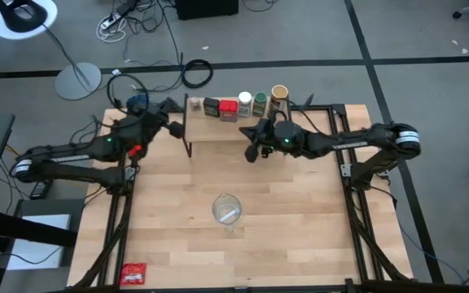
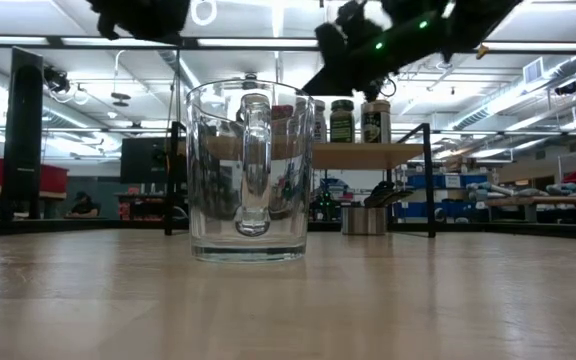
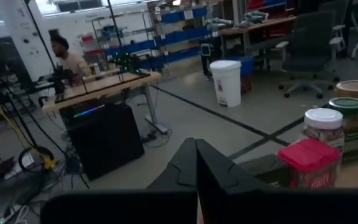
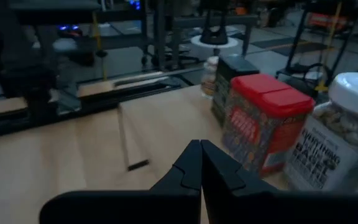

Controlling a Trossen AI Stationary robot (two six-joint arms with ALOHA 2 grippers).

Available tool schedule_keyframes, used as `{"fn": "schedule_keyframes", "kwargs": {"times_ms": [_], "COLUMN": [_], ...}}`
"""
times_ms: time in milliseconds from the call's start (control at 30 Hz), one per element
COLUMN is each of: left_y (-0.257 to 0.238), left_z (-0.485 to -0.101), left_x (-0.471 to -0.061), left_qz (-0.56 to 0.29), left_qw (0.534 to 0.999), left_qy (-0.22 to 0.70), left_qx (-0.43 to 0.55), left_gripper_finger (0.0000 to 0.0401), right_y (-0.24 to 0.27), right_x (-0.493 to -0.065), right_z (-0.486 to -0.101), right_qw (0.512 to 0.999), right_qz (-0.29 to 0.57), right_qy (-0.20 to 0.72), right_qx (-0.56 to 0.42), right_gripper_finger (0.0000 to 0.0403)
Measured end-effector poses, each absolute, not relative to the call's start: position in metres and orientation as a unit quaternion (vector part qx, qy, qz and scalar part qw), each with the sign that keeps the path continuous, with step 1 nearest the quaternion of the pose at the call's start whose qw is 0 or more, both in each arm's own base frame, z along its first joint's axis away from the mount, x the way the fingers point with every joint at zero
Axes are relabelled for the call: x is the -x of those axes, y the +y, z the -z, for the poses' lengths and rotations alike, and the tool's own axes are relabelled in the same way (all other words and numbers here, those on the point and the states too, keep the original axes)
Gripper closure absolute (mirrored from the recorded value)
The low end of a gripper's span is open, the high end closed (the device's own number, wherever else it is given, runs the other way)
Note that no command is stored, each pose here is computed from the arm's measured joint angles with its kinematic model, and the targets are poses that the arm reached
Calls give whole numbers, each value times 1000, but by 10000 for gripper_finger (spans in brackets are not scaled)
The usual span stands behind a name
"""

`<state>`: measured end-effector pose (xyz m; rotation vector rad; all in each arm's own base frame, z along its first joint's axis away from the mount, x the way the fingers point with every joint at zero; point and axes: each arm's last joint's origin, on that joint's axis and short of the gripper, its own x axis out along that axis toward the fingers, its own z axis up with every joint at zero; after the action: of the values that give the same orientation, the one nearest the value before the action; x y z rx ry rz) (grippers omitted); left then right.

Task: Shelf spices
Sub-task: Adjust the red seasoning can on the shelf

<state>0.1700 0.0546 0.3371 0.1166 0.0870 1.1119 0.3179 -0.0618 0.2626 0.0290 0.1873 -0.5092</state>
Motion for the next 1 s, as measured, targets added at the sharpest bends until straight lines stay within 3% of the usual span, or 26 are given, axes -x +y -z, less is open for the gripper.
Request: {"fn": "schedule_keyframes", "kwargs": {"times_ms": [467,1000], "left_y": [50,48], "left_z": [-336,-334], "left_x": [-149,-145], "left_qz": [-519,-502], "left_qw": [851,860], "left_qy": [63,76], "left_qx": [-49,-52], "left_gripper_finger": [400,400], "right_y": [-91,-92], "right_x": [-386,-391], "right_z": [-237,-239], "right_qw": [954,914], "right_qz": [273,362], "right_qy": [115,162], "right_qx": [31,84], "right_gripper_finger": [403,403]}}
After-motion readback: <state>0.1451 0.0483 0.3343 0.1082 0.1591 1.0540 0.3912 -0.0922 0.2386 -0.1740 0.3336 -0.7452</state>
